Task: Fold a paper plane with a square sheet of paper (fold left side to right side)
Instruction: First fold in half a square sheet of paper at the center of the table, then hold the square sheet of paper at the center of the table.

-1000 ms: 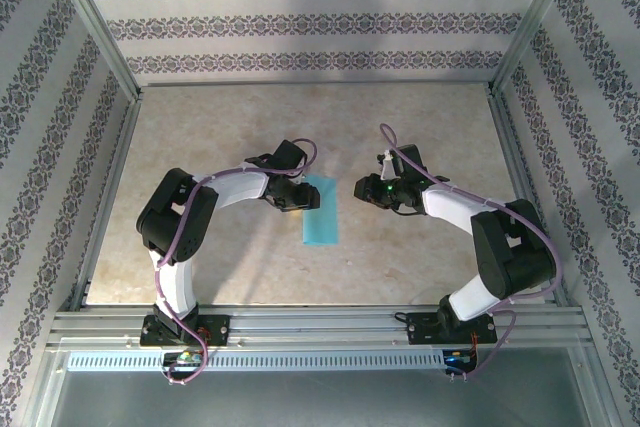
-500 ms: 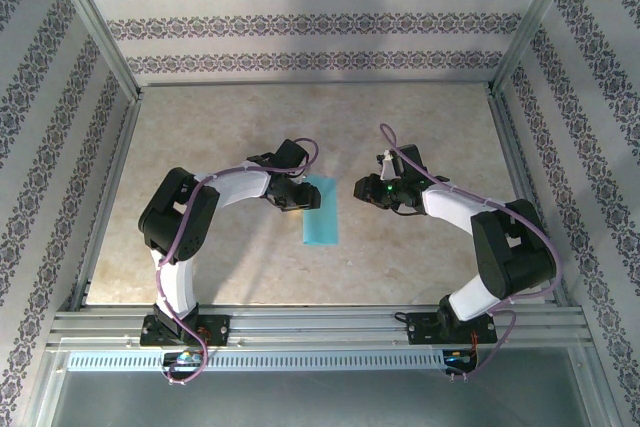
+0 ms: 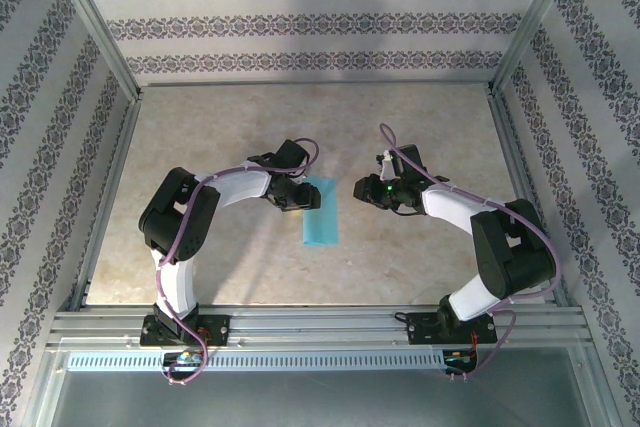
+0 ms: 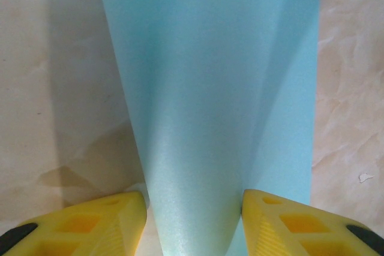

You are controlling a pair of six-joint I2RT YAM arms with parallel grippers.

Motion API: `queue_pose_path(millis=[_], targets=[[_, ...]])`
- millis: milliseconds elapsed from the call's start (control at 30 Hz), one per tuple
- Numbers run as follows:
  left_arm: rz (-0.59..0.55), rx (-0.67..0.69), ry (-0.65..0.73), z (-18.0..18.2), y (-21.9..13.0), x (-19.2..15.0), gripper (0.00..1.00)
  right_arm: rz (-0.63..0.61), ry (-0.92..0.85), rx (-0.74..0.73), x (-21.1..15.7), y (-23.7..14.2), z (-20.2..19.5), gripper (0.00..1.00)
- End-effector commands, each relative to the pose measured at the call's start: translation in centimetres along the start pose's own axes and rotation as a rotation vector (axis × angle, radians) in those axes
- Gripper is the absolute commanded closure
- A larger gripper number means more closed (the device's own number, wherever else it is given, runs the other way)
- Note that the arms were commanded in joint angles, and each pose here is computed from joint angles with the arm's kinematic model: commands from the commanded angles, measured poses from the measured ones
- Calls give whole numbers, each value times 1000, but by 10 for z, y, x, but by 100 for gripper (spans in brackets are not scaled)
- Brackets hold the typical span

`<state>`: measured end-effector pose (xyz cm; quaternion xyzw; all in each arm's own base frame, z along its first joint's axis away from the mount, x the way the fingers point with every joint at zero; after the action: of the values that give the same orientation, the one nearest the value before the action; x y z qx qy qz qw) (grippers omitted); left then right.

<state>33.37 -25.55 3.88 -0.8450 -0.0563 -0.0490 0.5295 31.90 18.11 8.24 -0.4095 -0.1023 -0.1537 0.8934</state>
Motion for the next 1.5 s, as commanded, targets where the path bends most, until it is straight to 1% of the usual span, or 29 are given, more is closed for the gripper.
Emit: queue_pose_path(millis=[0,867,967,1033,1133,1467], targets=[[149,110,-33,28,39,-43,50,40,-26,21,-8,5,4,67],[169,133,-26,30,43,-47,50,76,-41,46,-13,13,13,67],[172,139,-23,31,43,-47,50,90,-49,60,-15,16,18,68],[172,141,-21,31,43,-47,50,98,-50,75,-16,18,22,71],[172,140,-14,30,43,-47,50,105,-49,83,-17,21,24,72],[176,154,22,31,42,-45,50,89,-51,65,-15,19,21,72]])
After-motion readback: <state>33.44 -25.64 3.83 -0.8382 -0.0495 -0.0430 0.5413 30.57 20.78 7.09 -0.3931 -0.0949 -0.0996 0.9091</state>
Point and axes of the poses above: each hand's point on the last joint's axis, 136 mm out from that joint toward the fingers, its own y axis out along the fingers, its own z axis along the line the jaws close on, x = y × z, the point moved 2 cm from there along -y, back along the fingers, and after that the axes turned 3 degrees about -y, right-handed, at the moved point
